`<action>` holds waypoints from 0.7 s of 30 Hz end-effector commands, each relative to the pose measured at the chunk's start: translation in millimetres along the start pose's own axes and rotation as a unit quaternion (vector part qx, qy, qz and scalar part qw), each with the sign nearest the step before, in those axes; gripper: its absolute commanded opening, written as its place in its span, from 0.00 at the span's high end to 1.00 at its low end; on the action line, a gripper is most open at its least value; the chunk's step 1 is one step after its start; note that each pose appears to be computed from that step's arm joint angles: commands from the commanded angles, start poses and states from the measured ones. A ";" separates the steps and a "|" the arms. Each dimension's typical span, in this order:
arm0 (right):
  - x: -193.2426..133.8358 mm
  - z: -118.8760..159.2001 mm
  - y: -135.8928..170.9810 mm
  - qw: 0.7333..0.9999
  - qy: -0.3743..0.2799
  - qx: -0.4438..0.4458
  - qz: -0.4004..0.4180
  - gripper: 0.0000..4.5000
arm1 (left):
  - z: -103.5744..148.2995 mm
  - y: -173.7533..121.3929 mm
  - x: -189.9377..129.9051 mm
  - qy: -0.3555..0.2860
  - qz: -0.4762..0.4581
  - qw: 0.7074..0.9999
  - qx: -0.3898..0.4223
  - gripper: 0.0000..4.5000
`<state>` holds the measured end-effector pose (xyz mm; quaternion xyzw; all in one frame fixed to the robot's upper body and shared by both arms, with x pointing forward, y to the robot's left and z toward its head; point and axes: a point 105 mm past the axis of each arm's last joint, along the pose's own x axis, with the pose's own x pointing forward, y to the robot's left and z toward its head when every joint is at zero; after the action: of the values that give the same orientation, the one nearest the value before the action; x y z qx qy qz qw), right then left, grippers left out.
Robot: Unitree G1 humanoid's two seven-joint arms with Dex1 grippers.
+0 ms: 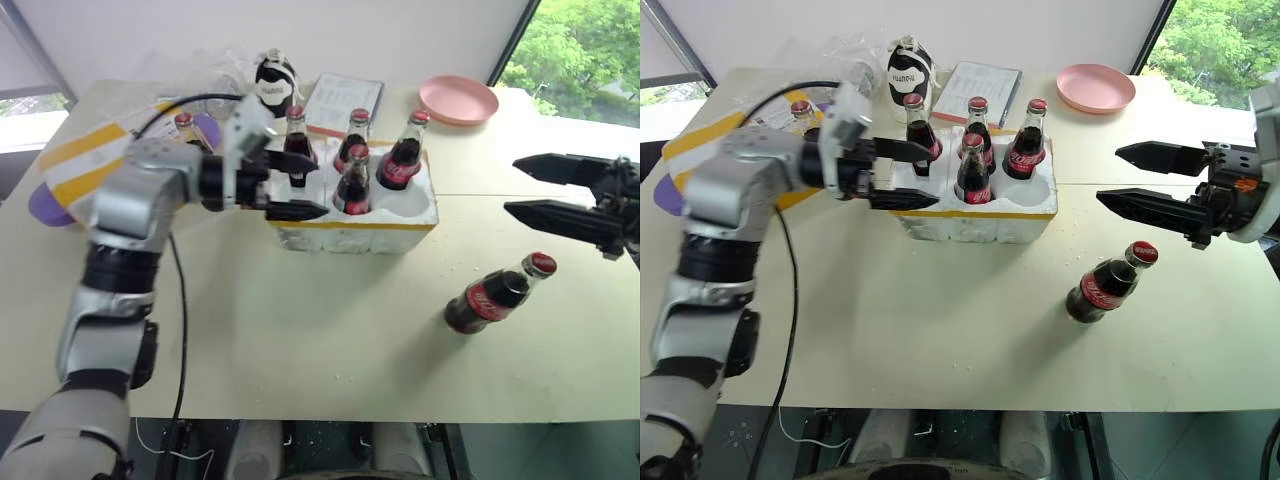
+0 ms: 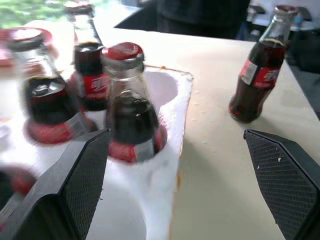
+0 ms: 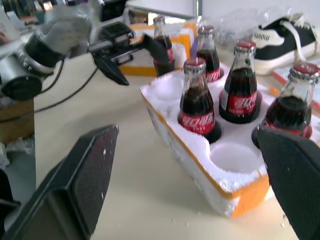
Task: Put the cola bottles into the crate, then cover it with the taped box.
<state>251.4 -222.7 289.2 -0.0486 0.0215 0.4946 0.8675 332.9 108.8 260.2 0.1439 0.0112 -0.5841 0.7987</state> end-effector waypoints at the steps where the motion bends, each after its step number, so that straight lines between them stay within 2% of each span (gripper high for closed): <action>1: -1.0 7.5 0.8 1.000 -0.015 -0.014 0.005 0.00 | 6.4 7.3 -37.8 -0.009 0.092 0.996 -0.004 0.01; 3: -0.6 6.2 -0.5 1.000 -0.015 -0.012 0.007 0.00 | 2.2 7.2 -55.9 -0.012 0.124 0.992 -0.026 0.01; 5: 1.2 4.9 -3.1 1.000 -0.013 -0.011 0.010 0.00 | -13.8 14.6 -82.8 0.005 0.197 0.979 -0.053 0.01; 9: 3.6 7.4 -6.5 1.000 -0.018 -0.011 0.017 0.00 | -47.8 32.1 -108.7 0.036 0.329 0.939 -0.090 0.01; 12: 5.9 8.1 -8.7 0.999 -0.020 -0.012 0.021 0.00 | -59.0 41.5 -105.0 0.024 0.384 0.916 -0.114 0.01; 21: 6.4 10.6 -10.4 0.999 -0.018 -0.021 0.023 0.00 | -80.1 73.0 -78.1 0.018 0.452 0.882 -0.137 0.01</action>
<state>266.7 -220.2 287.2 -0.0397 0.0242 0.5170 0.8547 382.4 215.4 202.6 0.0174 0.0640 -0.1726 0.9828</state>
